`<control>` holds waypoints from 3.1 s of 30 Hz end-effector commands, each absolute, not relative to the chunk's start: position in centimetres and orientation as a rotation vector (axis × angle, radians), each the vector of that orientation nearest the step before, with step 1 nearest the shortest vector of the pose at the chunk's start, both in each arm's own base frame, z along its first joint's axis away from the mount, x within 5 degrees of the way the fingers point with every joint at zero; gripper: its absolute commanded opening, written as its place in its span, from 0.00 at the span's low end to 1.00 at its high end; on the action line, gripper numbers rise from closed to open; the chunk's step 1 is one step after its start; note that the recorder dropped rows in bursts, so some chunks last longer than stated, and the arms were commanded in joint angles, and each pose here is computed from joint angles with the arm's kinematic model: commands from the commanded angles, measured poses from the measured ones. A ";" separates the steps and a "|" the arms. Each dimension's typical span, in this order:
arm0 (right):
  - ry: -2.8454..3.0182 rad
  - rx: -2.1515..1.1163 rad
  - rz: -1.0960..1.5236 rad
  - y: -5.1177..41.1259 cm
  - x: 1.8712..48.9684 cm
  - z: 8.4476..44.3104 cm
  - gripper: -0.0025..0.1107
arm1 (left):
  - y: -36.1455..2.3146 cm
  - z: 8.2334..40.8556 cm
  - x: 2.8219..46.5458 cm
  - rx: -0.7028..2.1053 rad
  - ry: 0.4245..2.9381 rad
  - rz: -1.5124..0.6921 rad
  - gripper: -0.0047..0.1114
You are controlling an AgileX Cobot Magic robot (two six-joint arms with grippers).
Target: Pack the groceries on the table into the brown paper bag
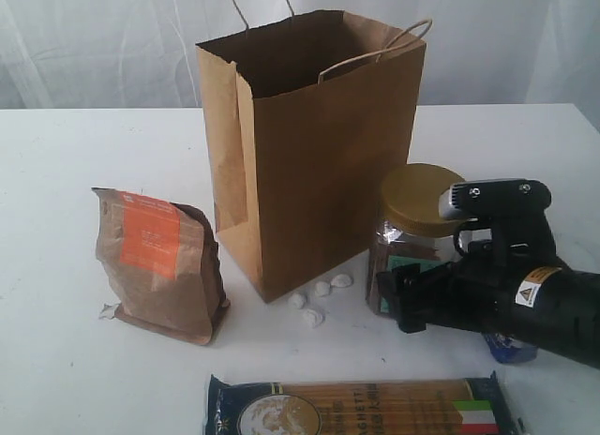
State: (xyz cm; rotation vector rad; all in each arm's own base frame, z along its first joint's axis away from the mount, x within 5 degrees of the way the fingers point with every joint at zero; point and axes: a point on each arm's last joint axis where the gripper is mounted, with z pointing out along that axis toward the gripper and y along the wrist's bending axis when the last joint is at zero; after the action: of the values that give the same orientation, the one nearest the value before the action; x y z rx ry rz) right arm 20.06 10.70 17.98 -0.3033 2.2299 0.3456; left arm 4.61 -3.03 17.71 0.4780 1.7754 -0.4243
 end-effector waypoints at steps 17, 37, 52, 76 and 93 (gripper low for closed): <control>2.122 -0.196 0.223 6.6 20.6 20.6 0.82 | -3.0 17.6 4.6 0.470 1.776 -0.426 0.04; 2.194 -0.363 0.317 11.2 21.0 18.9 0.82 | -3.0 17.6 4.6 0.470 1.776 -0.426 0.04; 2.177 -0.300 0.314 13.3 23.3 16.7 0.76 | -3.0 17.6 4.6 0.470 1.776 -0.426 0.04; 2.020 -0.088 0.083 6.1 25.0 19.4 0.76 | -3.0 17.6 4.6 0.470 1.776 -0.426 0.04; 1.977 -0.123 0.146 5.3 23.5 24.7 0.76 | -3.0 17.6 4.6 0.470 1.776 -0.426 0.04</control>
State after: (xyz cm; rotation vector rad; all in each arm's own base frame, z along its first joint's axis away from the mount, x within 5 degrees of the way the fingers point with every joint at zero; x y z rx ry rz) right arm 24.39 4.40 22.23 -0.0619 2.0337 0.0946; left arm 4.61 -3.03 17.71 0.4780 1.7754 -0.4243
